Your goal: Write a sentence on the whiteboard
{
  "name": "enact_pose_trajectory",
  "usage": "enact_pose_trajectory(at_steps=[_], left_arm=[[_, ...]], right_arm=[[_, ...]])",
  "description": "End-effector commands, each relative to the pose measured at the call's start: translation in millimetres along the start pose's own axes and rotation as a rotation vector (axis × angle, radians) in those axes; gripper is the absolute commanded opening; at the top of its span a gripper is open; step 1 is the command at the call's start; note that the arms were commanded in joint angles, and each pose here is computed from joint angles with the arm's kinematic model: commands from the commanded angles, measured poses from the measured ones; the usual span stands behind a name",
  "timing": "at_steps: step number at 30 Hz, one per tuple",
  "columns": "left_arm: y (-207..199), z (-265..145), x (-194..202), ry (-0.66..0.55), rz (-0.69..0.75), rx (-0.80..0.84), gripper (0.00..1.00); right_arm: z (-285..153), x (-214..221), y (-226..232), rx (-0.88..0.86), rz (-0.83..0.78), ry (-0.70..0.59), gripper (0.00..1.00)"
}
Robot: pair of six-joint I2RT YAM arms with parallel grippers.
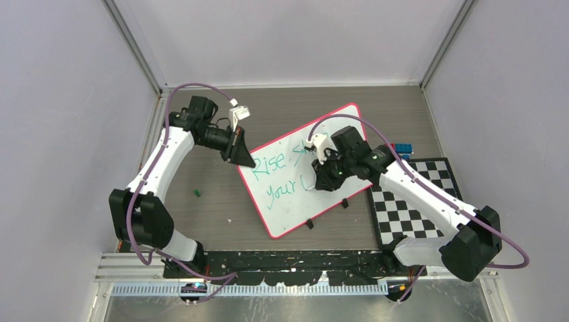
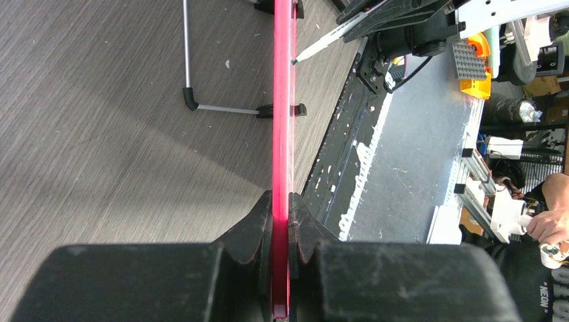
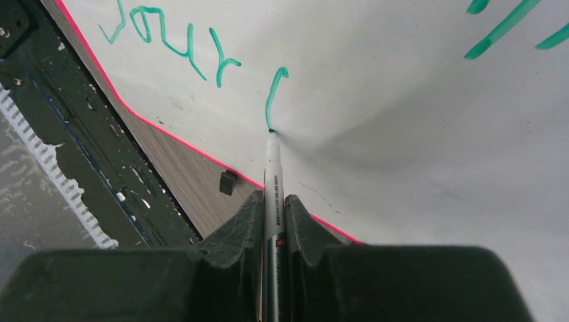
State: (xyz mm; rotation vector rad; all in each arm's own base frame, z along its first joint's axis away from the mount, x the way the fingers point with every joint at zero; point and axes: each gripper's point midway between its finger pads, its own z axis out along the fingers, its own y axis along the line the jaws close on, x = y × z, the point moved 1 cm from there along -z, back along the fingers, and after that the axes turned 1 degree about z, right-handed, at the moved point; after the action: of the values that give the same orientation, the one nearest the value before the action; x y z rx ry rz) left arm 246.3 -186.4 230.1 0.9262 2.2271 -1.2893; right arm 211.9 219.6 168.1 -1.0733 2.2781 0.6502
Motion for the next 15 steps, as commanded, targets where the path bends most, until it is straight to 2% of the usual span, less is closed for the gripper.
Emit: enact_pose_trajectory(at_steps=[1, 8, 15], left_arm=[[4.4, 11.7, 11.0, 0.057, 0.02, 0.005, 0.0], [3.1, 12.0, 10.9, 0.058, 0.02, 0.008, 0.0], [3.1, 12.5, 10.8, 0.06, 0.022, 0.008, 0.0]], right_arm=[[-7.1, -14.9, -18.3, 0.103, -0.061, -0.048, 0.0], [-26.0, -38.5, -6.3, 0.066, -0.07, -0.109, 0.0], [-21.8, -42.1, -7.2, 0.06, -0.069, -0.112, 0.0]])
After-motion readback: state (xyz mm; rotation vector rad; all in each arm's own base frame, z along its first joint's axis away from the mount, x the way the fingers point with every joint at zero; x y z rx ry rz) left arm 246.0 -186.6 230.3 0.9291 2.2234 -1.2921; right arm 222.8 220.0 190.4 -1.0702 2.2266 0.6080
